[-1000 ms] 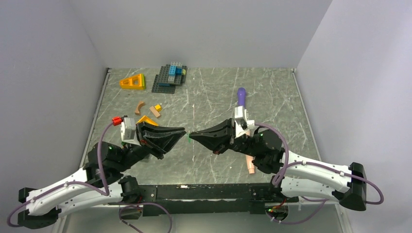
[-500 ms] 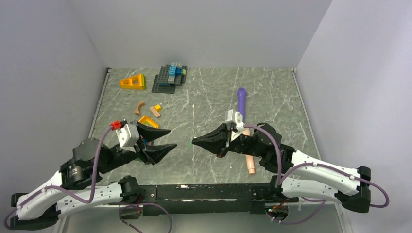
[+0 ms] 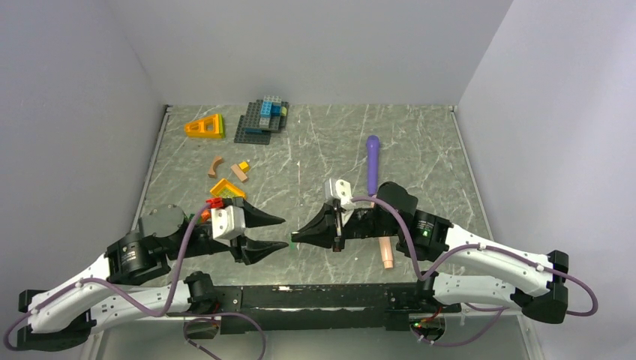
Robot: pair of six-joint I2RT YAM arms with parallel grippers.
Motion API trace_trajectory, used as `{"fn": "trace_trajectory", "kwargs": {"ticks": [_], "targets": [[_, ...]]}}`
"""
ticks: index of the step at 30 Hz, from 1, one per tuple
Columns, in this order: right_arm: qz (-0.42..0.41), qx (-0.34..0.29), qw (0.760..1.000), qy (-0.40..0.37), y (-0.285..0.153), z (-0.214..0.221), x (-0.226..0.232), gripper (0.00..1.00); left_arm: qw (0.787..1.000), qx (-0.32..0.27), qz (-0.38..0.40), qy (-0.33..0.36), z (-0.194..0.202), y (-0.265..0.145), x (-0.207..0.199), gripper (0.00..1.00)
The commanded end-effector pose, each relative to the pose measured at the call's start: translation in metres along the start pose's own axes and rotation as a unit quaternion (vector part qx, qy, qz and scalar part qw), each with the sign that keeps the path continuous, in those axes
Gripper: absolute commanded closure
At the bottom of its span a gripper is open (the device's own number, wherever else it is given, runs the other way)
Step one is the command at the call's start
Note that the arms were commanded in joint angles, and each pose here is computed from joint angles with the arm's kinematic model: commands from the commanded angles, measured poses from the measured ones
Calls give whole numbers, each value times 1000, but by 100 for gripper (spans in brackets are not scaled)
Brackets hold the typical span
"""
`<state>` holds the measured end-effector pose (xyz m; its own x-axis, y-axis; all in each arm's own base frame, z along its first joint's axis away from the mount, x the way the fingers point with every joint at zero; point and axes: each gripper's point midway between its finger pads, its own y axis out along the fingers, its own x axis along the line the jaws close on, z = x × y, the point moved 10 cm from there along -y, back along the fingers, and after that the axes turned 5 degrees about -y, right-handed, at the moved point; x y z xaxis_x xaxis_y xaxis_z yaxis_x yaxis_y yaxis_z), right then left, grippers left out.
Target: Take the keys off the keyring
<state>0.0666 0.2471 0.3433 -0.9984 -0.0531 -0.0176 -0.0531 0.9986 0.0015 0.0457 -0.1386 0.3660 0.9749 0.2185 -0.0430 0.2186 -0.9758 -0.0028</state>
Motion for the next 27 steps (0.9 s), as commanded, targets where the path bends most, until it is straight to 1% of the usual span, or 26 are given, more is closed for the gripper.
{"fn": "trace_trajectory", "kwargs": {"ticks": [1,8,16,24,27], "targets": [[-22,-20,999,-18,-3,-19,5,100,999,-27,43,20,-21,3,-5,47],[-21,-28,999,-20,-9,-21,8,100,999,-6,50,15,-18,13,-5,59],[-24,-35,999,-24,-12,-23,10,100,999,4,45,12,-16,15,-4,65],[-28,-43,998,-25,-13,-25,11,100,999,18,45,7,-12,21,-3,79],[-32,-44,998,-24,-12,-25,11,100,999,19,47,6,-11,23,-3,82]]}}
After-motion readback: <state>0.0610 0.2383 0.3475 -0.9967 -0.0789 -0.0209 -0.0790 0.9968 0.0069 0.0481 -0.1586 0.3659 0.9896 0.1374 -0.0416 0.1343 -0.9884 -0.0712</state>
